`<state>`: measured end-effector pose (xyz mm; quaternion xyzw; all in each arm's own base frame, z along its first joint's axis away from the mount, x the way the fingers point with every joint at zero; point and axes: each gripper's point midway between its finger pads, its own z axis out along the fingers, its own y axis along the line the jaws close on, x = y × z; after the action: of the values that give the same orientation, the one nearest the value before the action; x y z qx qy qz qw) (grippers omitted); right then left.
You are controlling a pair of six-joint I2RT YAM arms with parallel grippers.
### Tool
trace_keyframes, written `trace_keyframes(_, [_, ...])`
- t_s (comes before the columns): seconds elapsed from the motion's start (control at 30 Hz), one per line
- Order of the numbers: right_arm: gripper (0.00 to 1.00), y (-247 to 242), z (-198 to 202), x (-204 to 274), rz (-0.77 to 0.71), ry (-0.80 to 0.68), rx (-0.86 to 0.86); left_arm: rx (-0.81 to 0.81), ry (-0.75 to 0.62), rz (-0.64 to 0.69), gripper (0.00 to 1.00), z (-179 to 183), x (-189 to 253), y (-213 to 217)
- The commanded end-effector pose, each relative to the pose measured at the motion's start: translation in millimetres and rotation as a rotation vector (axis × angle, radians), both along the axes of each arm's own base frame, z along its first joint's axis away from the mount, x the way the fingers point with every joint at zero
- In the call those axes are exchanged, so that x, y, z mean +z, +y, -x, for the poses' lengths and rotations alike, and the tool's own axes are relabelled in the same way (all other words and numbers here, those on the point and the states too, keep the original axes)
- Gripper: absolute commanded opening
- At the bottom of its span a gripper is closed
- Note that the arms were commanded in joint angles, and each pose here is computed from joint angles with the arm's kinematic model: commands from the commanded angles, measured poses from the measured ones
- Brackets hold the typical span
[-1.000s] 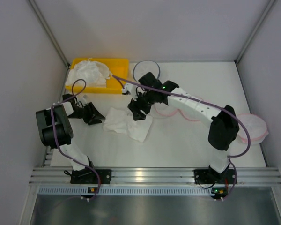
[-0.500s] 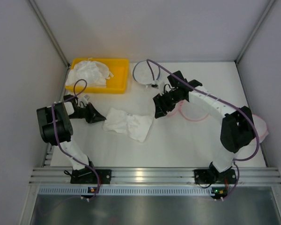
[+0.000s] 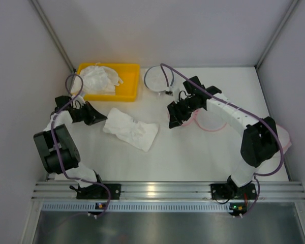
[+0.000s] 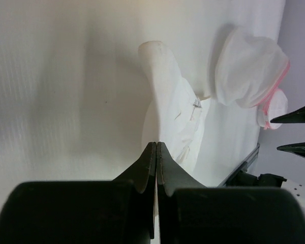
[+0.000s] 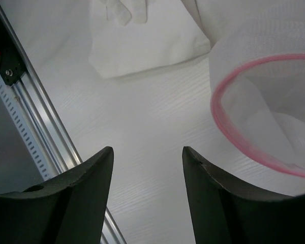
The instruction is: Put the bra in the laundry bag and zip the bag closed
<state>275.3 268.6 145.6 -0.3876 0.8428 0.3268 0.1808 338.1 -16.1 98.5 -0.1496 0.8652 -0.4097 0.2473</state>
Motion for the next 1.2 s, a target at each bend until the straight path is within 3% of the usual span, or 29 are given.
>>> trace_keyframes(0.0, [0.57,1.6,-2.8,30.2,-0.06,-0.066,0.022,-0.035,-0.177,-0.077,0.0,-11.7,46.4,6.0])
trace_keyframes(0.13, [0.57,0.0,0.6,26.5,-0.058,-0.053,0.024,-0.099,-0.231,-0.156,0.0,-9.8,64.4,-2.1])
trace_keyframes(0.5, [0.57,-6.7,7.8,23.8,-0.045,-0.045,0.034,-0.311,-0.279,-0.476,0.0,-9.6,49.6,-55.6])
trace_keyframes(0.7, [0.54,2.7,3.1,18.6,-0.091,-0.032,0.011,-0.317,-0.251,-0.511,0.0,-18.4,42.5,-61.2])
trace_keyframes(0.9, [0.3,62.0,-35.5,29.5,-0.217,-0.049,-0.063,-0.319,-0.222,-0.509,0.0,-13.4,33.1,-61.0])
trace_keyframes(1.03, [0.2,109.4,-30.2,31.6,-0.235,-0.061,-0.013,-0.316,-0.219,-0.518,0.0,-9.3,31.1,-58.7])
trace_keyframes(1.17, [0.07,152.0,-27.4,1.4,-0.183,-0.025,-0.008,-0.318,-0.223,-0.523,0.0,-8.2,30.9,-56.4])
